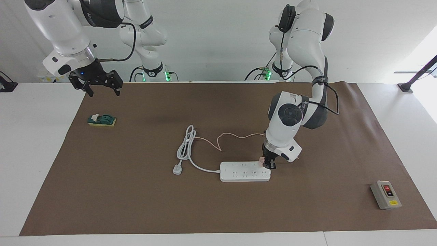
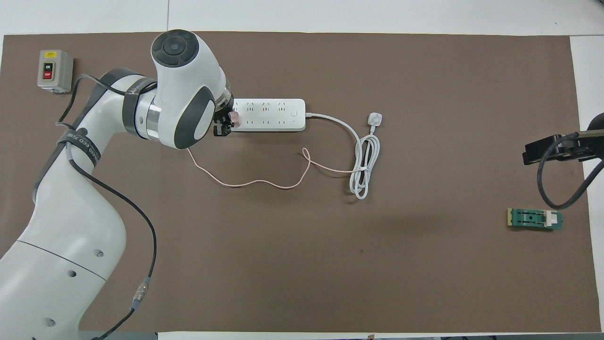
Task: Plug charger into power strip
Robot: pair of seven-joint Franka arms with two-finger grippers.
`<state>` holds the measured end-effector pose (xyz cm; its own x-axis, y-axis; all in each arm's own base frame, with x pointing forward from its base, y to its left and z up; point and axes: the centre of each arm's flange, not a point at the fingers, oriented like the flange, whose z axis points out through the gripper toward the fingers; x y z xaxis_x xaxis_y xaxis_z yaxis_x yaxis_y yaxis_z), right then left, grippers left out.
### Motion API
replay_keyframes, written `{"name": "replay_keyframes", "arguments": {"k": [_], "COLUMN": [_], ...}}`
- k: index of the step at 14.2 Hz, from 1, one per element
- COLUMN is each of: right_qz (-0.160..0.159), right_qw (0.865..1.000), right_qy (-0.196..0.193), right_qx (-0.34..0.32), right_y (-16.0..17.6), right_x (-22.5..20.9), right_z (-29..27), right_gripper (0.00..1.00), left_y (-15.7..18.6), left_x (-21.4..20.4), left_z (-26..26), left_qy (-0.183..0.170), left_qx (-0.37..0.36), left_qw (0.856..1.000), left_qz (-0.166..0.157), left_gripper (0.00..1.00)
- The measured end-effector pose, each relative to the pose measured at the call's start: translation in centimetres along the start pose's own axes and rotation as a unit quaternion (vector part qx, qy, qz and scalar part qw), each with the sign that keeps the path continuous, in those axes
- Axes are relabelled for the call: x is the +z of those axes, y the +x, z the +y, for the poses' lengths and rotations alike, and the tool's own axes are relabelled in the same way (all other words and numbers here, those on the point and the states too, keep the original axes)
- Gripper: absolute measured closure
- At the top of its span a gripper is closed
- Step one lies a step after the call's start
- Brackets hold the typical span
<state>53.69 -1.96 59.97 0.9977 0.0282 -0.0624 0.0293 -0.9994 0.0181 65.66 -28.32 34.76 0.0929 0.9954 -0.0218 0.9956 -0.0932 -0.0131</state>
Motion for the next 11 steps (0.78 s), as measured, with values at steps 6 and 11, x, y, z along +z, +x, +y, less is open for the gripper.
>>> {"name": "replay_keyframes", "arguments": {"k": [6, 11], "right_qz": [0.000, 0.000], "right_qw": [1.000, 1.000], "right_qy": [0.000, 0.000], "right_qx": [0.000, 0.000], "right_y": [0.00, 0.00], "right_x": [0.00, 0.00], "right_z": [0.00, 0.00], "right_gripper": [0.00, 0.00], "left_y": [-0.42, -0.55], "left_x": [0.18, 0.50], "left_z": [-0.47, -0.86], "left_qy": [-0.013, -0.023], "left_qx": [0.005, 0.003], "left_qw": [1.000, 1.000], "left_qz": [0.011, 0.014], "left_gripper": [0.68, 0.68]}}
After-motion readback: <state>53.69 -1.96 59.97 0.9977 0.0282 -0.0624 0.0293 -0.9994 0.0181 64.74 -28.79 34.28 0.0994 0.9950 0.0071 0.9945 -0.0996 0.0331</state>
